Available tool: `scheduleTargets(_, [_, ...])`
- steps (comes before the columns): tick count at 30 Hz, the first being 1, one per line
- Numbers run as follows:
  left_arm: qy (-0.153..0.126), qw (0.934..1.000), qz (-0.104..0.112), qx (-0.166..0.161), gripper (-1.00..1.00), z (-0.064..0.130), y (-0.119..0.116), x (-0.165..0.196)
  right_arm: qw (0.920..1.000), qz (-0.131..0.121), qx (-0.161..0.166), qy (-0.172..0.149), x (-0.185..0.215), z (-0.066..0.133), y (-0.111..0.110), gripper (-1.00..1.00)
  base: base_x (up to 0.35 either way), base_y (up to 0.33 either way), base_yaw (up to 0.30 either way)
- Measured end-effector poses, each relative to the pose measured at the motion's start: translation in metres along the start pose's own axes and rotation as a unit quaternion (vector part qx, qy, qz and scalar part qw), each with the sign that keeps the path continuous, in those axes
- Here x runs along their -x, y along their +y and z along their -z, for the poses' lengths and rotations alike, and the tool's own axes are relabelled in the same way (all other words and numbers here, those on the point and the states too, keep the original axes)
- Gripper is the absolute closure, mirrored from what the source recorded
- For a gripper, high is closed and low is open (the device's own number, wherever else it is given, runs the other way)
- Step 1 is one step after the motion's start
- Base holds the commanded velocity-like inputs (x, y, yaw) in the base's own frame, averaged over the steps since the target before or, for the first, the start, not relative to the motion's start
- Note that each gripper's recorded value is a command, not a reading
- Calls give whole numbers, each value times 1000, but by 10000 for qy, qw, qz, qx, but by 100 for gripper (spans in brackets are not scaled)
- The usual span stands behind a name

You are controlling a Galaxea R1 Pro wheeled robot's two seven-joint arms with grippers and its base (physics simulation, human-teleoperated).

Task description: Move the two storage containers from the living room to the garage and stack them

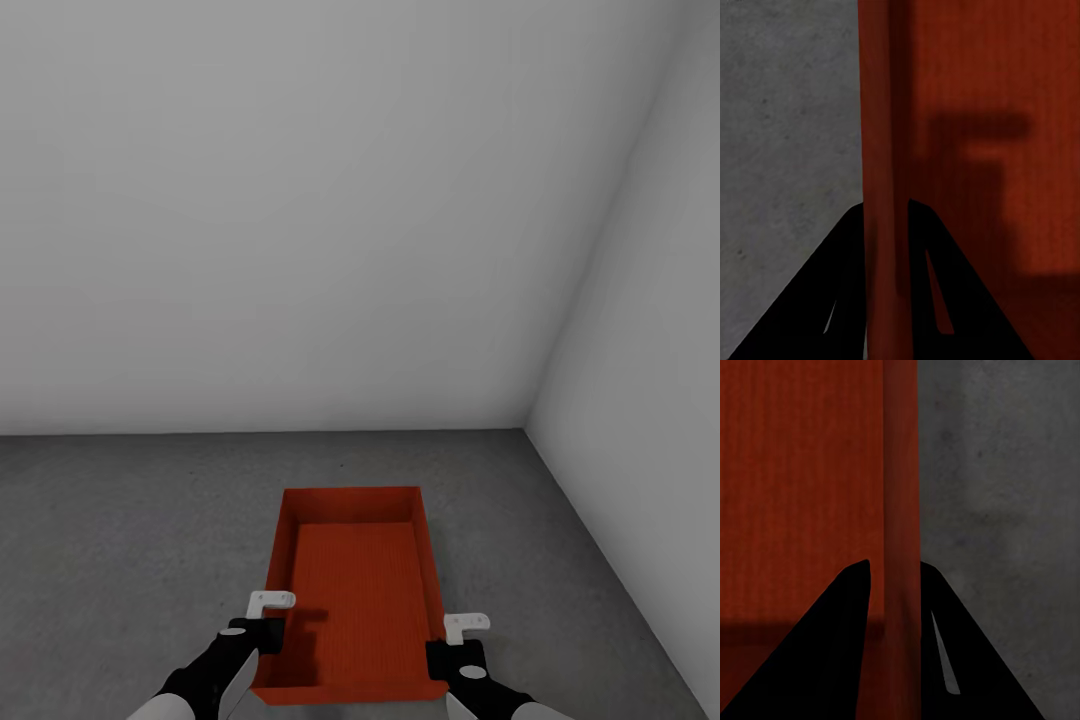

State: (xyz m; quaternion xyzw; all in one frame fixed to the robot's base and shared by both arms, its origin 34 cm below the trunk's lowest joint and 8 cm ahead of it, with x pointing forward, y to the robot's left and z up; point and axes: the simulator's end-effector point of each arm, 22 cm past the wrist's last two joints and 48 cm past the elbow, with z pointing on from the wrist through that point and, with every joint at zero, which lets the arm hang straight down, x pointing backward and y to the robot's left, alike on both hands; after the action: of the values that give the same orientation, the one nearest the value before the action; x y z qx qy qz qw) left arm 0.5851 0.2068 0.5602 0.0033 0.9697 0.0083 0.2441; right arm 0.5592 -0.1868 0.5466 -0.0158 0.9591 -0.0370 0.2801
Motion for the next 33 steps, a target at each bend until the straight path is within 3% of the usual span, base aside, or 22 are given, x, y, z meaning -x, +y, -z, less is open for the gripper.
scheduleTargets(13, [-89, 10000, 1, -23, 100, 0, 4, 3, 9999, -51, 50, -94, 2, 0, -1, 100, 0, 0, 0])
scheduleTargets(22, [-135, 9999, -14, 47, 100, 2, -14, 5, 9998, -94, 92, -138, 1, -4, -19, 100, 0, 0, 0])
scheduleTargets(33, [-98, 9999, -47, 55, 100, 2, -15, 4, 9998, -120, 94, -101, -2, -3, -20, 100, 0, 0, 0])
